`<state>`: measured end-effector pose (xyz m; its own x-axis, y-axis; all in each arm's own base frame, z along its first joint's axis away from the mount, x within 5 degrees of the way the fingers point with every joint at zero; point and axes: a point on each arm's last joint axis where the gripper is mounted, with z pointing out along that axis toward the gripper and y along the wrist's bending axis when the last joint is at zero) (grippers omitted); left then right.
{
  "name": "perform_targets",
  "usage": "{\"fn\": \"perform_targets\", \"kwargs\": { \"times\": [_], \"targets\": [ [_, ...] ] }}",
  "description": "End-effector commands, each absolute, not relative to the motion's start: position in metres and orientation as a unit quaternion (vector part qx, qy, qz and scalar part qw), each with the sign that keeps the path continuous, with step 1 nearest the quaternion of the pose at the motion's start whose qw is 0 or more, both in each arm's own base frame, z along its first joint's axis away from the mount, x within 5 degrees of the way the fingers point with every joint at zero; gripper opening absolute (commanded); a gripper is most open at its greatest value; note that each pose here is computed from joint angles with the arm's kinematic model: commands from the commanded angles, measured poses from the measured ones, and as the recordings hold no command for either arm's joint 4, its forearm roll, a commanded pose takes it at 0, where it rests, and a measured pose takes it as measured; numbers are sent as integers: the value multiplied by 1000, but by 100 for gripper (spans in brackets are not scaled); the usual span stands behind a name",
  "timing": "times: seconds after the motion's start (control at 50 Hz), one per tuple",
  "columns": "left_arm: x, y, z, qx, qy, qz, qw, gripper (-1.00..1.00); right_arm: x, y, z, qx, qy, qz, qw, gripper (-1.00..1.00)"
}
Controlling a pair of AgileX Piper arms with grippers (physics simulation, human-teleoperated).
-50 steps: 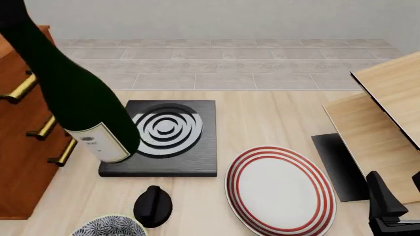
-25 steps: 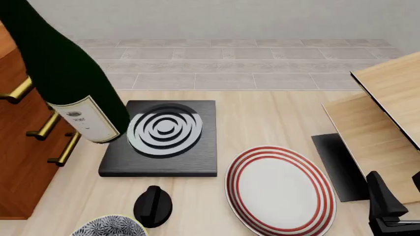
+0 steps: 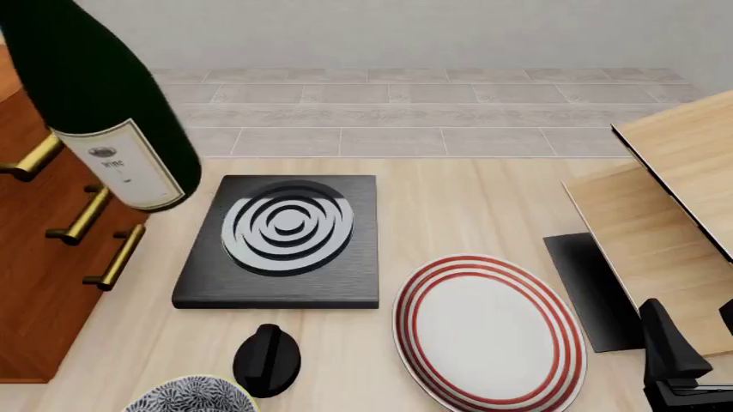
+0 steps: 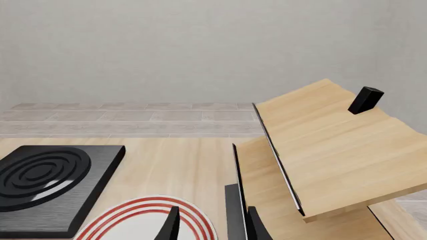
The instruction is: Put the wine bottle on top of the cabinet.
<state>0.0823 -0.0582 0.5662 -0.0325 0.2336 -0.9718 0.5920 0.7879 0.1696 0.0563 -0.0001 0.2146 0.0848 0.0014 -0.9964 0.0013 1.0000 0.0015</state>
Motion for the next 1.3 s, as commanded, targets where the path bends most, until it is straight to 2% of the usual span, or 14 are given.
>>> {"fn": "perform_targets", "kwargs": {
  "times": [0.02, 0.38, 0.88, 1.3],
  "targets": [
    [84, -56, 575, 295, 702, -123, 637, -100, 56, 0, 215, 1, 676, 0, 737, 100],
    [86, -49, 603, 271, 698, -97, 655, -100, 56, 0, 215, 1, 676, 0, 737, 100],
    [94, -43, 618, 247, 703, -57, 664, -100, 56, 0, 215, 1, 676, 0, 736, 100],
    [101, -39, 611, 234, 712, -35, 661, -100, 56, 0, 215, 1, 676, 0, 737, 100]
  ]
}}
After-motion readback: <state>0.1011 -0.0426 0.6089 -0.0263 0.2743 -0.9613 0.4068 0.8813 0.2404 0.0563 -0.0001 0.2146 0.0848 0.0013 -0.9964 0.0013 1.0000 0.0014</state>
